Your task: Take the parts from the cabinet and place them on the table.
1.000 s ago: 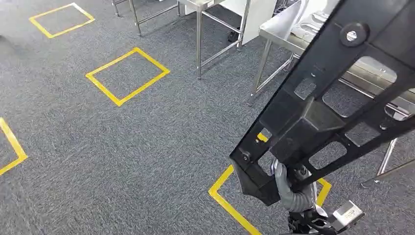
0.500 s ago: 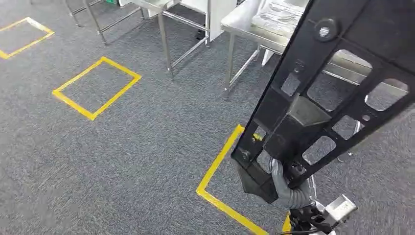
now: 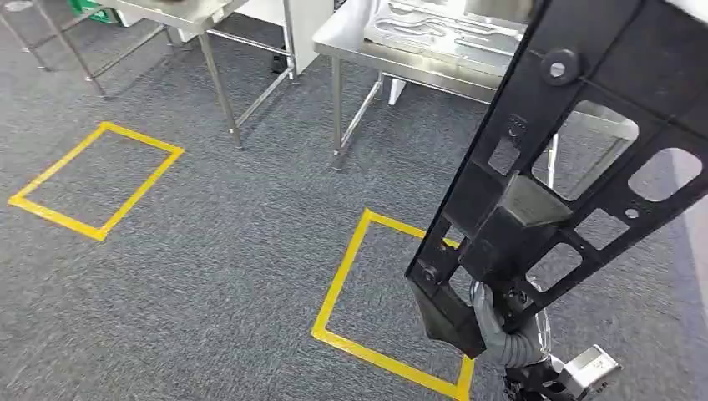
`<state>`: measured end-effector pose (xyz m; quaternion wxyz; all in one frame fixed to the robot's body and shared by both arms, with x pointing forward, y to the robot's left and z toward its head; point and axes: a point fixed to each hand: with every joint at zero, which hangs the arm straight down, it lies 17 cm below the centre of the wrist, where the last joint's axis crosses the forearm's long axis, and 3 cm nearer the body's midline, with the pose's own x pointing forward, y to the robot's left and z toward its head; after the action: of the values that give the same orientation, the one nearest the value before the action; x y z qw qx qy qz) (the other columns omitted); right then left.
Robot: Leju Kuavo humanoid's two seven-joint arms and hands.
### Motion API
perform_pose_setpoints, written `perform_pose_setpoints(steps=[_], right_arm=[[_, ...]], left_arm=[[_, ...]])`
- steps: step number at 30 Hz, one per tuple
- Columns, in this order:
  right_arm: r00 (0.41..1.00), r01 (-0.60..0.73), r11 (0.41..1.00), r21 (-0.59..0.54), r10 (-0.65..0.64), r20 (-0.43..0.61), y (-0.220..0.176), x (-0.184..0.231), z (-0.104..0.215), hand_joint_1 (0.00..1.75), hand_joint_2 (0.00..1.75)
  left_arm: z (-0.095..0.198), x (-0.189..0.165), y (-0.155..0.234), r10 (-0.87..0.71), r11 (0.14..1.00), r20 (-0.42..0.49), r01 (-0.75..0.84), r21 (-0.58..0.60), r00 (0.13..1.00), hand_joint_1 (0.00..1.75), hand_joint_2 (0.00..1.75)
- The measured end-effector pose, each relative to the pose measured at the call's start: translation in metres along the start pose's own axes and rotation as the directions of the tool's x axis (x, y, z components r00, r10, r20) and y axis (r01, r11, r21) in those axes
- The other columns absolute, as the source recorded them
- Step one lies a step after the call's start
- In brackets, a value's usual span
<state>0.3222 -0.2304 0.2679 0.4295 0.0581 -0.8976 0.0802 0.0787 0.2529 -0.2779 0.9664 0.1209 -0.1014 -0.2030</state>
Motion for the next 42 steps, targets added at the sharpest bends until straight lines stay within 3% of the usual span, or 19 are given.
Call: perform_pose_setpoints(steps=[3, 13, 18, 25, 31, 42], right_arm=[[0.999, 0.013, 1.0, -0.011, -0.013, 0.032, -0.003, 0.003, -0.003, 1.75, 1.75], [0.999, 0.039, 0.999, -0.016, -0.038, 0.014, -0.003, -0.01, 0.001, 1.75, 1.75], [0.997, 0.058, 0.997, -0.041, -0.057, 0.042, -0.004, -0.005, 0.002, 1.75, 1.75], [0.995, 0.096, 0.994, -0.058, -0.094, 0.029, 0.001, 0.003, 0.006, 1.75, 1.75], [0.998, 0.053, 0.994, -0.096, -0.05, 0.031, -0.011, 0.01, 0.02, 1.75, 1.75], [1.0, -0.005, 0.995, -0.097, 0.008, 0.03, -0.016, 0.009, 0.012, 1.75, 1.75]], left_arm=[[0.0, 0.009, 0.004, -0.003, 1.0, 0.063, 0.001, 0.023, 0.998, 0.0, 1.75], [-0.002, 0.015, 0.014, -0.007, 0.999, 0.087, 0.003, 0.043, 0.996, 0.0, 1.75], [-0.004, 0.03, 0.03, -0.093, 0.993, 0.152, 0.08, 0.092, 0.984, 0.0, 1.75], [-0.013, 0.014, 0.073, -0.044, 0.985, 0.117, 0.024, 0.171, 0.992, 0.0, 1.75], [-0.013, -0.015, 0.058, -0.078, 0.993, -0.024, 0.079, 0.092, 0.997, 0.0, 1.75], [-0.006, 0.013, 0.031, -0.008, 0.998, 0.105, 0.002, 0.064, 0.994, 0.0, 1.75]])
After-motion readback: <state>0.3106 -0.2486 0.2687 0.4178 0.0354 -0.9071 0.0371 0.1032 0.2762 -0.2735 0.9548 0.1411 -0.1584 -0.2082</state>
